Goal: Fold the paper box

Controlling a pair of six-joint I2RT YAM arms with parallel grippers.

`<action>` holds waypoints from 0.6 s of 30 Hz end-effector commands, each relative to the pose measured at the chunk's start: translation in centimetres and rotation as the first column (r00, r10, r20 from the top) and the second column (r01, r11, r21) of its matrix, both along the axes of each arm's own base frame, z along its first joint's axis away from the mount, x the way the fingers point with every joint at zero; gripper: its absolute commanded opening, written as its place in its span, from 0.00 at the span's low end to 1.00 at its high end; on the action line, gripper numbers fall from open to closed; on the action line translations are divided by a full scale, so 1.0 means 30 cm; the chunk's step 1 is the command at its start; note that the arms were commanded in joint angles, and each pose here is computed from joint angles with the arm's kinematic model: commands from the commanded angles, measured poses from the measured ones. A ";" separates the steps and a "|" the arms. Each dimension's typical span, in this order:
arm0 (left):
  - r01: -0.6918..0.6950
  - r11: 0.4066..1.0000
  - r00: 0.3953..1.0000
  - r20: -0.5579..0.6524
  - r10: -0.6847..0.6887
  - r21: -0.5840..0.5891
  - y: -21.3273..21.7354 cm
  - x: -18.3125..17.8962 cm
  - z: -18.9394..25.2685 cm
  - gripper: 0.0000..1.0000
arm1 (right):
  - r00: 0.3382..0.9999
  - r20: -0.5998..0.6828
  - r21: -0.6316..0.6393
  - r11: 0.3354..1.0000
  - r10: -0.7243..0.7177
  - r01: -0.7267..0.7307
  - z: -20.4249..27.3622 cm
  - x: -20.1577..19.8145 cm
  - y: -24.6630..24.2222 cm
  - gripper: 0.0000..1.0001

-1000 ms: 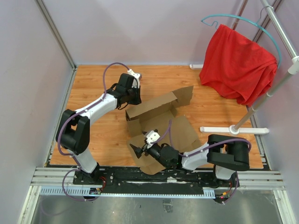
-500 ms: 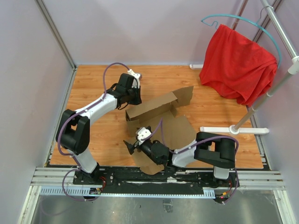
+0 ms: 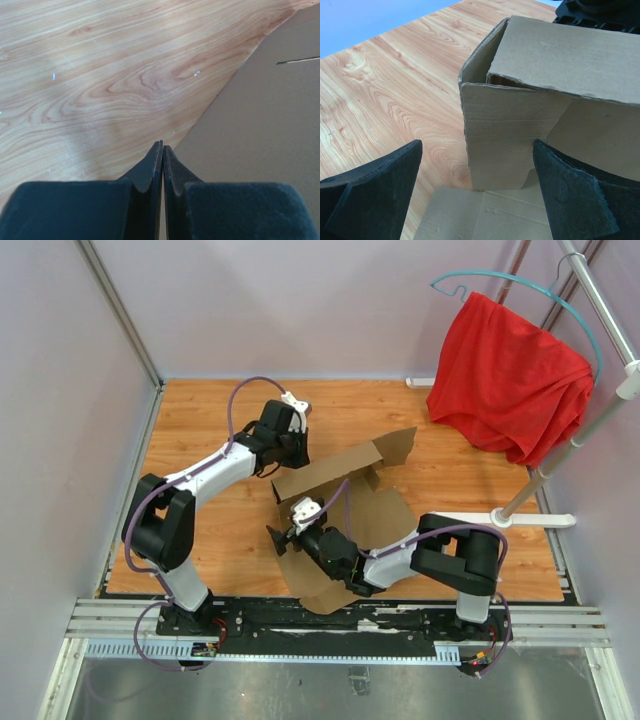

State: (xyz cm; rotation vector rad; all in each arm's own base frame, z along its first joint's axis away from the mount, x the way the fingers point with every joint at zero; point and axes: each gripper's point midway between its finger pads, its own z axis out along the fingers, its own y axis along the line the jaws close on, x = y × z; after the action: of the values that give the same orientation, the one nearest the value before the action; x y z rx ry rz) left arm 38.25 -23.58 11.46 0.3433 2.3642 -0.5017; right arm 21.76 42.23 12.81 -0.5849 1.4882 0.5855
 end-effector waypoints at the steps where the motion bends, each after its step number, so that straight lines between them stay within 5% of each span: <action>1: 0.044 0.998 0.999 0.008 -0.043 -0.033 -0.053 -0.006 0.026 0.07 | 0.999 -0.014 0.011 0.999 -0.038 0.038 -0.013 0.046 0.009 0.92; 5: 0.047 0.998 0.999 -0.004 -0.048 -0.034 -0.060 -0.011 0.017 0.07 | 0.998 -0.014 0.018 0.998 -0.056 0.056 -0.024 0.076 0.021 0.88; 18: 0.054 0.998 0.998 -0.020 -0.055 -0.032 -0.065 -0.012 0.004 0.07 | 0.997 0.042 0.129 0.990 -0.060 0.055 -0.037 0.152 0.011 0.52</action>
State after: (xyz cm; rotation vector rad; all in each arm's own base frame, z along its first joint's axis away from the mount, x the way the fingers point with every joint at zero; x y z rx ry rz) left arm 37.71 -24.63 10.91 0.3679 2.3812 -0.5381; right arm 25.55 42.55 9.14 -0.5302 1.4972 0.5407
